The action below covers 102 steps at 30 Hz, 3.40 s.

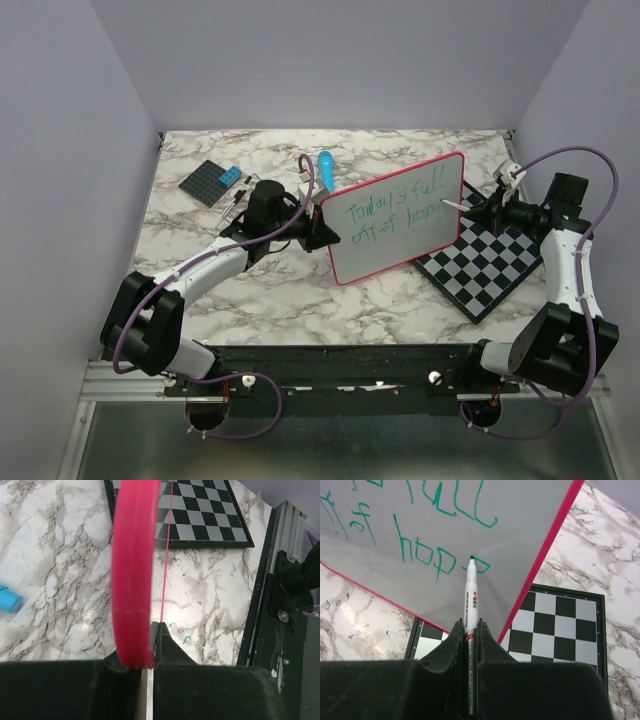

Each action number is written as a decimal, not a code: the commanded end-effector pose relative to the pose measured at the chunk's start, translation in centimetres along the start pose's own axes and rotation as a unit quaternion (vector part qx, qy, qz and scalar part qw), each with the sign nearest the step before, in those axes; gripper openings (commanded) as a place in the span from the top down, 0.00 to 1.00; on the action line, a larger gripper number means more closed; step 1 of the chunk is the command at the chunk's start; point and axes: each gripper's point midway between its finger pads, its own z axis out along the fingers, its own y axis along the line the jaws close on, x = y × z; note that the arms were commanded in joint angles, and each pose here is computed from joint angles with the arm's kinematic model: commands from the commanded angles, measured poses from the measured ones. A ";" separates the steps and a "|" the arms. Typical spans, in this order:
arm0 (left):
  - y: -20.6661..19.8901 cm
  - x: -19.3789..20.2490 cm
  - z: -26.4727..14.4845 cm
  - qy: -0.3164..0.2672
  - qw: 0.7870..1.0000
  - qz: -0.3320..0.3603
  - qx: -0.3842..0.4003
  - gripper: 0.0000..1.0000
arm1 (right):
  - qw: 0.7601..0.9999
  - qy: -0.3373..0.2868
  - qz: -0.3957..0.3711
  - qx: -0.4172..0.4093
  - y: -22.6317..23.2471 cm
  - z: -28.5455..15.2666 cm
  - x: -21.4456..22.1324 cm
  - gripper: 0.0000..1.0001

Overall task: Write a sentence on the whiteboard
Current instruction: Write a sentence on the whiteboard, then pick up the whiteboard from the center of the board.

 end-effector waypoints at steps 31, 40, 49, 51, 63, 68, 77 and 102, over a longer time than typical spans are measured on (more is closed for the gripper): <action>1.4 6.4 -0.3 0.099 0.994 -0.031 -0.032 1.00 | 0.999 0.024 -0.004 0.028 -1.4 -1.5 2.0 0.99; 1.4 6.4 -0.2 0.098 0.994 -0.031 -0.030 1.00 | 0.998 -0.050 -0.032 -0.025 3.7 -2.7 -2.5 1.00; 0.8 5.7 -0.4 0.085 0.996 -0.032 -0.021 1.00 | 0.995 -0.084 -0.014 -0.061 8.1 -3.7 -4.2 0.99; 0.4 5.2 -0.4 0.079 0.996 -0.036 -0.017 1.00 | 0.993 -0.093 0.001 -0.066 8.6 -4.0 -4.9 0.99; -1.4 1.8 -1.1 0.017 0.999 -0.041 0.002 1.00 | 0.980 -0.154 0.044 -0.117 12.5 -6.6 -11.5 1.00; -1.8 0.0 -1.9 -0.013 0.999 -0.043 0.008 1.00 | 0.976 -0.166 0.053 -0.129 13.8 -7.0 -11.9 1.00; -2.1 -3.6 -3.9 -0.081 0.995 -0.053 0.007 1.00 | 0.973 -0.172 0.068 -0.137 14.5 -6.4 -10.0 0.99; -2.6 -5.9 -5.4 -0.113 0.993 -0.024 -0.005 1.00 | 0.971 -0.176 0.077 -0.142 15.0 -5.9 -8.8 0.99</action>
